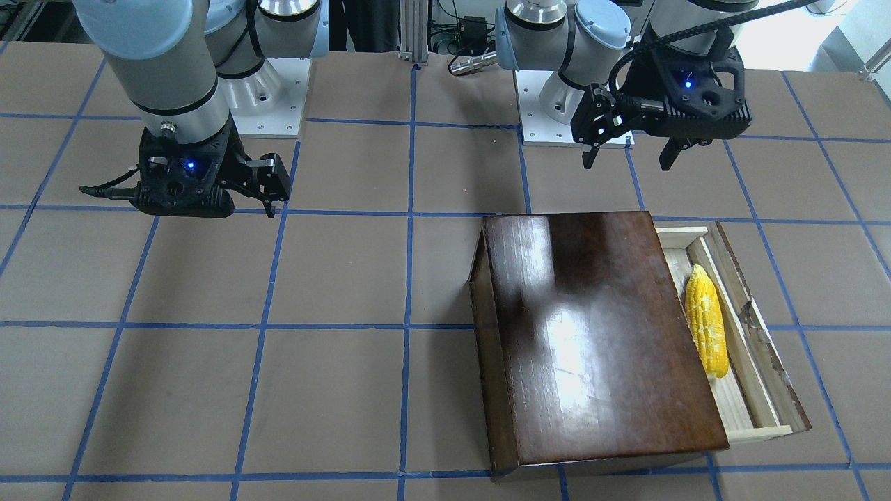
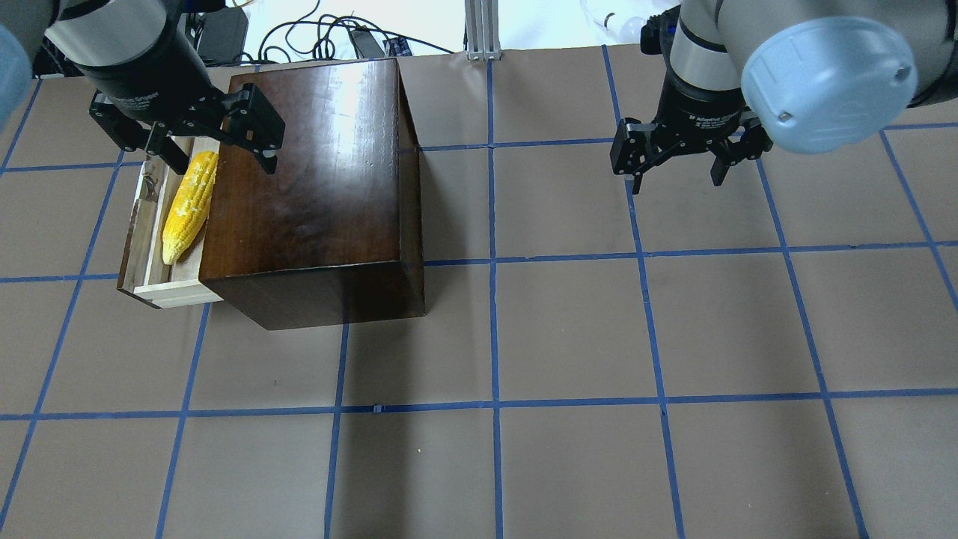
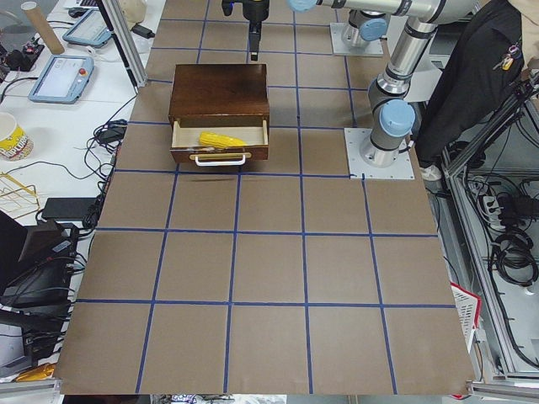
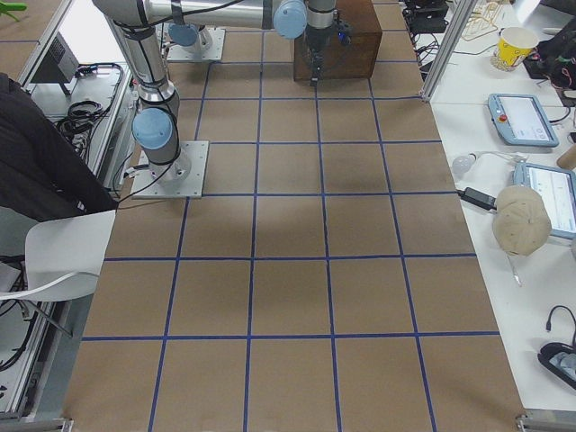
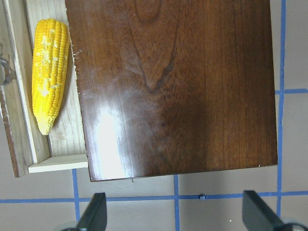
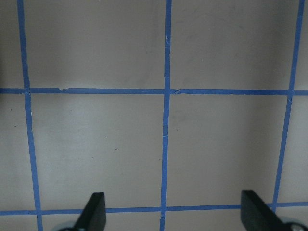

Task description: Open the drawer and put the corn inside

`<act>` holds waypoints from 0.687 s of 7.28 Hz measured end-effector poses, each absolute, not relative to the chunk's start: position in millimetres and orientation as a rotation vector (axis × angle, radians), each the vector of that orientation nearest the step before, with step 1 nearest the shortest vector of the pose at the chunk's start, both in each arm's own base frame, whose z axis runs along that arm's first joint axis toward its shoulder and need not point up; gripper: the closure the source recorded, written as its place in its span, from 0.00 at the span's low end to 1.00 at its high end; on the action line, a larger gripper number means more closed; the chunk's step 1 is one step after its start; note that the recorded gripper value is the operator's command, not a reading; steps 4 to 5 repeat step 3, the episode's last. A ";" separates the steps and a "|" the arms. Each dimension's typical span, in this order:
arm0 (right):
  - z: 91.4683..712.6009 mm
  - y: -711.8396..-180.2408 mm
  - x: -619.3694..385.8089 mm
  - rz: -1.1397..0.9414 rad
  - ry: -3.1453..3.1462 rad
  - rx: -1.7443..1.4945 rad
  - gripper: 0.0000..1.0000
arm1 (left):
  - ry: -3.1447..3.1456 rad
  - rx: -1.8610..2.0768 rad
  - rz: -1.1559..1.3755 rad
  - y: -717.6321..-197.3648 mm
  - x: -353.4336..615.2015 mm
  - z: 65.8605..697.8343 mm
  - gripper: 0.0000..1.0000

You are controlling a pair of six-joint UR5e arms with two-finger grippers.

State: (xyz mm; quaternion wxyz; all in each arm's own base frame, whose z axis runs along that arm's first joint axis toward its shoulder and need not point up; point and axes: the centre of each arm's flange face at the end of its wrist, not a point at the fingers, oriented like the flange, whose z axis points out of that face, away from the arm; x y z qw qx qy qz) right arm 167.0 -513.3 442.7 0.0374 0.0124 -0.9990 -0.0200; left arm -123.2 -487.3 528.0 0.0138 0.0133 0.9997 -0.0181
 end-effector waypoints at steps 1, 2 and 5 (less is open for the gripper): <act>442.8 -513.3 167.0 -0.060 -3.066 0.038 0.00 | 3.112 0.041 -0.059 -486.4 -123.2 529.1 0.00; 442.7 -513.3 167.0 -0.061 -3.066 0.038 0.00 | 3.112 0.041 -0.060 -485.9 -123.1 529.6 0.00; 442.6 -513.2 167.0 -0.062 -3.066 0.038 0.00 | 3.111 0.041 -0.060 -485.8 -123.1 529.6 0.00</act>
